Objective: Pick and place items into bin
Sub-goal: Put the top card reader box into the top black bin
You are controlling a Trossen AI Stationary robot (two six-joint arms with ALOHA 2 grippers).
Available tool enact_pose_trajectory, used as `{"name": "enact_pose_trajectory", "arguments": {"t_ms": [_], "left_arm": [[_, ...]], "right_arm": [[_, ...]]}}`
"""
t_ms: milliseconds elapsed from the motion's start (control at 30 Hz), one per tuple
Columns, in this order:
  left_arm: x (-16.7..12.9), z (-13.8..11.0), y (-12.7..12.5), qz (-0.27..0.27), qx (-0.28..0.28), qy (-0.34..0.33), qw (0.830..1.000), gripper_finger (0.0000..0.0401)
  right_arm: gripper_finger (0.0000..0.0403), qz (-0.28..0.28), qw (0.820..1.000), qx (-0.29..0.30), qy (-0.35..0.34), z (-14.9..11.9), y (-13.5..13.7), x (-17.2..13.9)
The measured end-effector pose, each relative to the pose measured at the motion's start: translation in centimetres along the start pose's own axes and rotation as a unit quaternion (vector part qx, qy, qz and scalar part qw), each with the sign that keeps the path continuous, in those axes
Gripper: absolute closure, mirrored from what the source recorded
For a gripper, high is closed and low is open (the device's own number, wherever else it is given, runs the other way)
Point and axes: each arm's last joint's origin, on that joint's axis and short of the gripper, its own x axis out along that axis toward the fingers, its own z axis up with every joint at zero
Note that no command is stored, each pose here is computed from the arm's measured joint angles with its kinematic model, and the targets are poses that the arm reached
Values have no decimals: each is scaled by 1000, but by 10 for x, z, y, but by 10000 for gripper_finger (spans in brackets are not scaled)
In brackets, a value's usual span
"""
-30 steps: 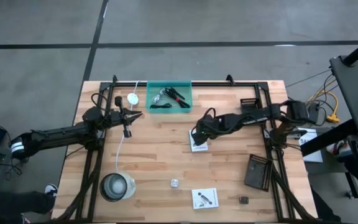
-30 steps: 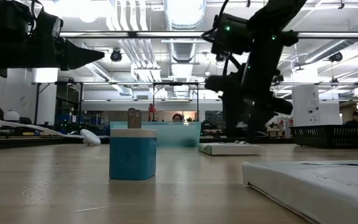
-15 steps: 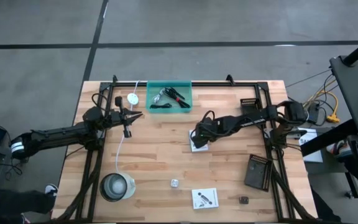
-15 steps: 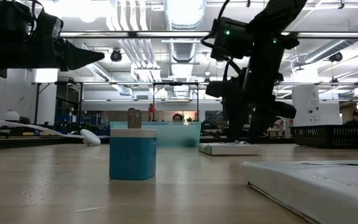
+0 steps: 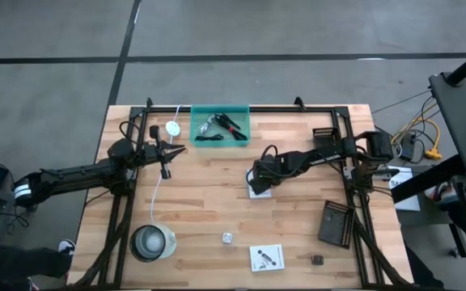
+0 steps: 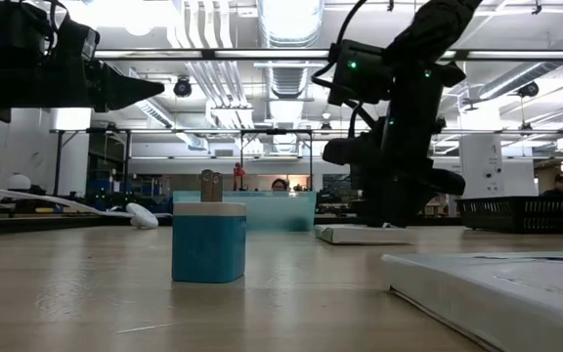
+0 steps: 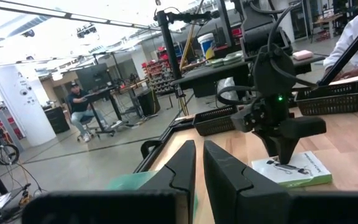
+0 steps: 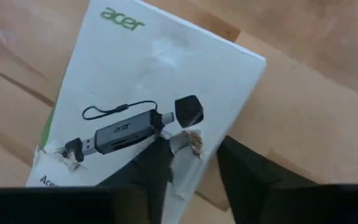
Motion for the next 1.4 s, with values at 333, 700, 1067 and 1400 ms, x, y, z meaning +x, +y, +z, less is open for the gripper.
{"name": "enact_pose_trajectory", "arguments": {"t_ms": [333, 700, 1067, 1400], "left_arm": [[0, 0, 0, 0, 0, 0, 1000, 386], [0, 0, 0, 0, 0, 0, 1000, 386], [0, 0, 0, 0, 0, 0, 1000, 386], [0, 0, 0, 0, 0, 1, 1000, 386]], "right_arm": [[388, 13, 999, -22, 24, -2, 0, -2], [391, -7, 1000, -13, 14, -3, -13, -38], [391, -107, 993, 14, -54, -9, -56, -104], [392, -190, 975, 57, -97, -7, -95, -138]]}}
